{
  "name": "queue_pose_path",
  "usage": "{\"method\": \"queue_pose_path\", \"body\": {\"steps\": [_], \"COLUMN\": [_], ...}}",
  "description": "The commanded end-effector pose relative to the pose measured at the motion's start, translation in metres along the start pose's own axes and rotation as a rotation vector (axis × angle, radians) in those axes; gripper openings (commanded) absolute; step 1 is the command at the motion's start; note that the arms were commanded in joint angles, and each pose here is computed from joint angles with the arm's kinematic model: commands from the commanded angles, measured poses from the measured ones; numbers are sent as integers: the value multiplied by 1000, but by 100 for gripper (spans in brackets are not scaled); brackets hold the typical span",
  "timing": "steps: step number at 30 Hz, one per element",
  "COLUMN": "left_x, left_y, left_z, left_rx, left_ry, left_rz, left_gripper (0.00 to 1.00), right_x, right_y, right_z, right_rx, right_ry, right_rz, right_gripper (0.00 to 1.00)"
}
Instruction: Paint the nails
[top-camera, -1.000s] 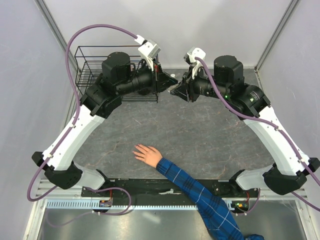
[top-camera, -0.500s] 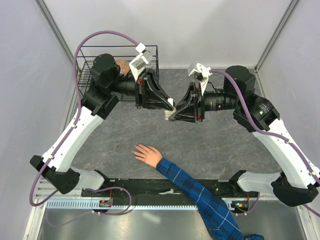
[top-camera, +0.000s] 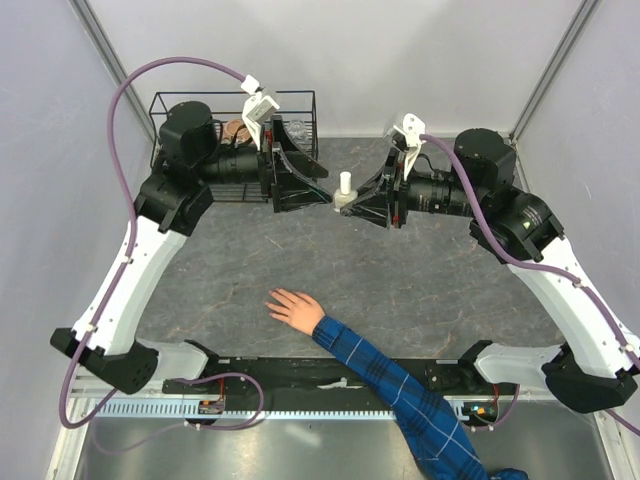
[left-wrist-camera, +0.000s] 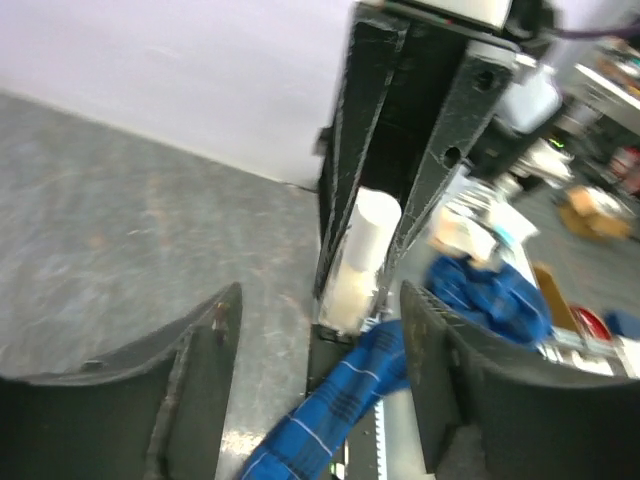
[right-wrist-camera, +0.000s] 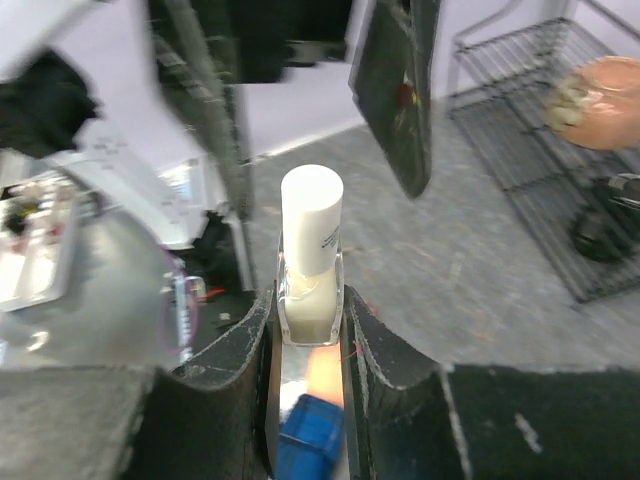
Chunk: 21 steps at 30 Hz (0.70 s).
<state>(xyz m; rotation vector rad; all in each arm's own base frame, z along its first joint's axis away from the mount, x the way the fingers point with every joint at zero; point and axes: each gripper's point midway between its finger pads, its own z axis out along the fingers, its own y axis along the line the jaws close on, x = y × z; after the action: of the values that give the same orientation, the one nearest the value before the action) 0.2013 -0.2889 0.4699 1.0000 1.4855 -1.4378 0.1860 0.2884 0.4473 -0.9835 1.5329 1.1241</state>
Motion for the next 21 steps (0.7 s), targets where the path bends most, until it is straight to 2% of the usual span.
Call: {"method": "queue_pose_path", "body": {"steps": [1, 8, 12, 15, 21], "left_x": [-21, -45, -56, -63, -60], "left_y": [9, 20, 25, 30, 36], "left_z": [-24, -25, -9, 3, 21], "left_rx": [-242, -409, -461, -480, -481], "left_ry": [-63, -161, -186, -189, -148], "left_rz": [158, 213, 219, 216, 217], "left_gripper": [84, 73, 60, 56, 54], "right_x": [-16, -20, -19, -20, -22], "right_y": [-39, -66, -73, -75, -75], "right_z": [-8, -5, -3, -4, -6], "right_rx": [222, 337, 359, 371, 382], "right_ry": [-8, 18, 26, 26, 20], "right_rz": [-93, -130, -126, -123, -125], "right_gripper": [0, 0, 0, 0, 0]}}
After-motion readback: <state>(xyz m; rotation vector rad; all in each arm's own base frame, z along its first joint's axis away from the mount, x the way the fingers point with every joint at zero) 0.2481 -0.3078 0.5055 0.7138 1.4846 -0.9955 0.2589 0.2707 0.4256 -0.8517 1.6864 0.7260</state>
